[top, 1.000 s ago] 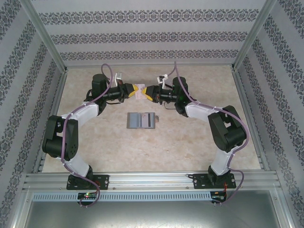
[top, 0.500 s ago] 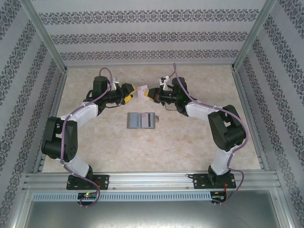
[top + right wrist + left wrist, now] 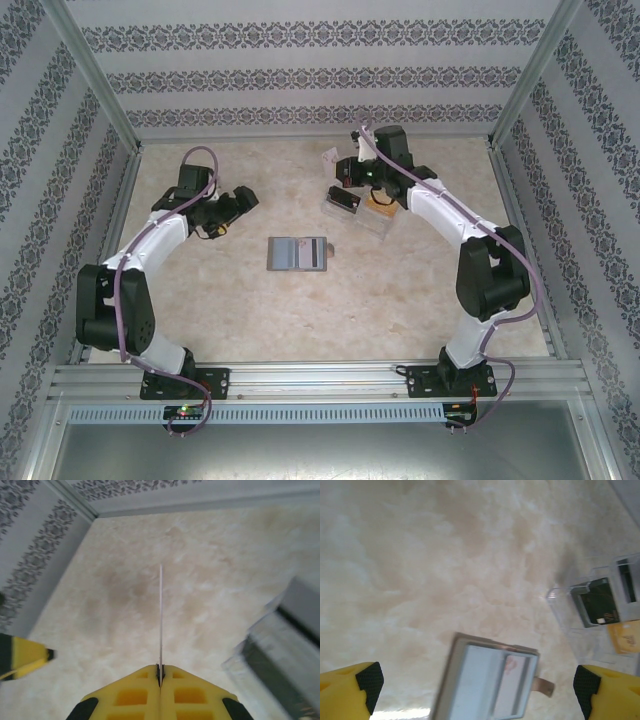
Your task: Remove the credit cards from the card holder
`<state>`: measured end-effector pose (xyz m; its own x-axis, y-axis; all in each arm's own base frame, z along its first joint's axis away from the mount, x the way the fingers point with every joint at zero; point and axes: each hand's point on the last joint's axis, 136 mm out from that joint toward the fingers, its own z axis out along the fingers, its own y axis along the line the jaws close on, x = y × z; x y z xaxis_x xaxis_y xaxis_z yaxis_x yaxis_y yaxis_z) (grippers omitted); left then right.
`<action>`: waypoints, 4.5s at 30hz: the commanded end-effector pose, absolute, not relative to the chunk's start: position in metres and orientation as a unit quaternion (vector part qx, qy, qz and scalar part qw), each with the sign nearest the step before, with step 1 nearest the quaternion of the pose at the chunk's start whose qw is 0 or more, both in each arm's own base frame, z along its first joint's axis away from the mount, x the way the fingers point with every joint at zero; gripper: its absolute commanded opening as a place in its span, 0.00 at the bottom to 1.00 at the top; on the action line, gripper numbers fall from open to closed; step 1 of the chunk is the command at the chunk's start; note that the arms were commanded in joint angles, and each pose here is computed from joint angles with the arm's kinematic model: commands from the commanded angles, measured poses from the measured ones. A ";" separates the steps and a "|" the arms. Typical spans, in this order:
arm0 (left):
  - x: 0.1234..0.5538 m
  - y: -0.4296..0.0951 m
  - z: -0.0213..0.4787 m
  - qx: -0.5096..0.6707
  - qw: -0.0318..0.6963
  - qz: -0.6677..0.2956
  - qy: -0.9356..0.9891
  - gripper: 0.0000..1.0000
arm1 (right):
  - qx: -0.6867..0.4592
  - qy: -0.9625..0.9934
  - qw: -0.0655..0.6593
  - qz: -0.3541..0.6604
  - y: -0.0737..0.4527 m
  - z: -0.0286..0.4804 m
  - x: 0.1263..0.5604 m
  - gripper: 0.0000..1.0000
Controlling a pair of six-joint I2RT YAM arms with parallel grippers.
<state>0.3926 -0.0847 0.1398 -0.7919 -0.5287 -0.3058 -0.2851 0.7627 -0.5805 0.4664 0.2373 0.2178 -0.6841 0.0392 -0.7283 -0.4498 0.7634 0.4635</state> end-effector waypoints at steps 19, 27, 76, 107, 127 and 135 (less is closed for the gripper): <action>0.361 -0.052 0.151 -0.150 0.210 -0.175 0.950 0.99 | -0.412 0.827 0.365 0.116 0.199 0.181 0.516 0.00; 0.360 -0.054 0.149 -0.147 0.204 -0.180 0.951 0.99 | -0.427 0.828 0.355 0.077 0.188 0.174 0.526 0.00; 0.356 -0.079 0.143 -0.155 0.189 -0.260 0.934 1.00 | -0.096 0.917 0.304 0.241 0.244 0.187 0.417 0.58; 0.365 -0.175 0.106 -0.133 0.115 -0.360 0.916 0.82 | 0.032 0.971 0.163 0.170 0.298 0.043 0.359 0.41; 0.363 -0.222 0.075 -0.121 0.062 -0.386 0.912 0.46 | 0.030 0.975 0.132 0.176 0.298 0.022 0.355 0.26; 0.363 -0.230 0.063 -0.119 0.045 -0.385 0.914 0.37 | 0.032 0.976 0.122 0.178 0.298 0.016 0.353 0.24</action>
<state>0.3540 -0.2205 0.0542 -0.9636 -0.2652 0.0346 -0.2149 0.6908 -0.6903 0.3522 0.2995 0.0257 -0.9608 0.1105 -0.2541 0.0127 0.9337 0.3579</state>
